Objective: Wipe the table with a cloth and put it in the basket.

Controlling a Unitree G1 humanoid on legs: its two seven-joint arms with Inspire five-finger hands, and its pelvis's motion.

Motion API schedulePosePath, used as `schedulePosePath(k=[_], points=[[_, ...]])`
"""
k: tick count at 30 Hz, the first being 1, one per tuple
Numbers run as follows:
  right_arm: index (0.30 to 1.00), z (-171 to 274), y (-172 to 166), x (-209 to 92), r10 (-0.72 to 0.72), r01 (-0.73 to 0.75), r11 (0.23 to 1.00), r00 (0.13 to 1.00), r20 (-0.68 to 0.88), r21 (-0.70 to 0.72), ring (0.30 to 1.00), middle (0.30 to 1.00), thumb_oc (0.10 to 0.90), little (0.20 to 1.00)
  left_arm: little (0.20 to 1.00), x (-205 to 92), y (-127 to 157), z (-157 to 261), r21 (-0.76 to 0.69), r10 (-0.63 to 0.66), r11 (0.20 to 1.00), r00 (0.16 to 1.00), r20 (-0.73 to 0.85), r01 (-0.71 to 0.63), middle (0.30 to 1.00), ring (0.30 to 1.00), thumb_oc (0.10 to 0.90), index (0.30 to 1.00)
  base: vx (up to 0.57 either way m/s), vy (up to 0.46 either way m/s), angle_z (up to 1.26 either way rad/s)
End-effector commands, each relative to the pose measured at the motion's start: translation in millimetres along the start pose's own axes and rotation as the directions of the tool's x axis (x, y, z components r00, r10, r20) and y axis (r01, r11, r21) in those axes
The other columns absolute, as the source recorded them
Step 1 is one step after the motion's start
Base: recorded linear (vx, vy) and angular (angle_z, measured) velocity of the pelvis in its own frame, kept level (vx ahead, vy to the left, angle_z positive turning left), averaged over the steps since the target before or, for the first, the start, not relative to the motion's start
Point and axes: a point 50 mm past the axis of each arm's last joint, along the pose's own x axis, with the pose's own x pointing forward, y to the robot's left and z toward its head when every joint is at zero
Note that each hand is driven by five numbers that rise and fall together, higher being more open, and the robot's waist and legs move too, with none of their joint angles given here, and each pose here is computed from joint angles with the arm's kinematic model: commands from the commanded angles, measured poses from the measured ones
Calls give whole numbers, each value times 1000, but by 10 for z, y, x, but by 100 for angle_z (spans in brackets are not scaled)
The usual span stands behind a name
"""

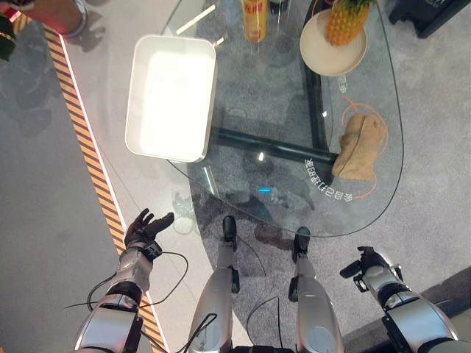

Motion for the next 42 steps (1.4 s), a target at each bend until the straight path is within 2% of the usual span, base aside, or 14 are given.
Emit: schedulePosePath(k=[1, 12, 23, 26, 29, 32, 33, 34, 36, 42], points=[[900, -317, -210, 20, -84, 86, 996, 991, -103, 24, 900, 900, 800, 900, 900, 19, 391, 387, -15, 144, 990, 983, 116, -144, 900, 900, 800, 900, -2, -43, 23], [900, -232, -384, 40, -148, 156, 980, 986, -75, 120, 900, 900, 800, 900, 900, -7, 439, 342, 11, 122, 992, 987, 105, -124, 900, 900, 800, 900, 33, -24, 5], [900, -217, -484, 42, -209, 215, 965, 977, -50, 148, 900, 900, 800, 900, 900, -26, 501, 330, 5, 124, 992, 986, 110, -126, 900, 900, 800, 900, 12, 8, -3], [900, -215, -535, 35, -278, 284, 942, 959, -58, 177, 900, 900, 800, 900, 900, -25, 504, 326, 4, 121, 992, 987, 108, -122, 900, 900, 800, 900, 0, 0, 0], [900, -251, -646, 24, -356, 371, 875, 929, -106, 310, 900, 900, 800, 900, 900, -33, 510, 282, 7, 118, 993, 988, 101, -119, 900, 900, 800, 900, 3, 6, 1], [900, -255, -759, 18, -391, 416, 767, 907, -159, 488, 900, 900, 800, 900, 900, -40, 504, 231, -1, 118, 993, 988, 96, -118, 900, 900, 800, 900, 1, 7, 1], [900, -244, -811, 15, -400, 423, 704, 900, -174, 570, 900, 900, 800, 900, 900, -42, 506, 221, -1, 117, 993, 989, 95, -117, 900, 900, 800, 900, 0, 0, 0], [900, -228, -901, 10, -403, 422, 565, 891, -209, 709, 900, 900, 800, 900, 900, -48, 519, 199, -1, 118, 993, 989, 93, -119, 900, 900, 800, 900, 0, 0, 0], [900, -173, -995, -10, -442, 416, 413, 869, -221, 811, 900, 900, 800, 900, 900, -54, 526, 159, -6, 117, 993, 989, 89, -117, 900, 900, 800, 900, 0, 0, 0], [900, 242, -1274, -125, -593, 350, 157, 781, -195, 924, 900, 900, 800, 900, 900, -47, 459, 142, -21, 109, 994, 990, 86, -108, 900, 900, 800, 900, -19, 28, -2]])
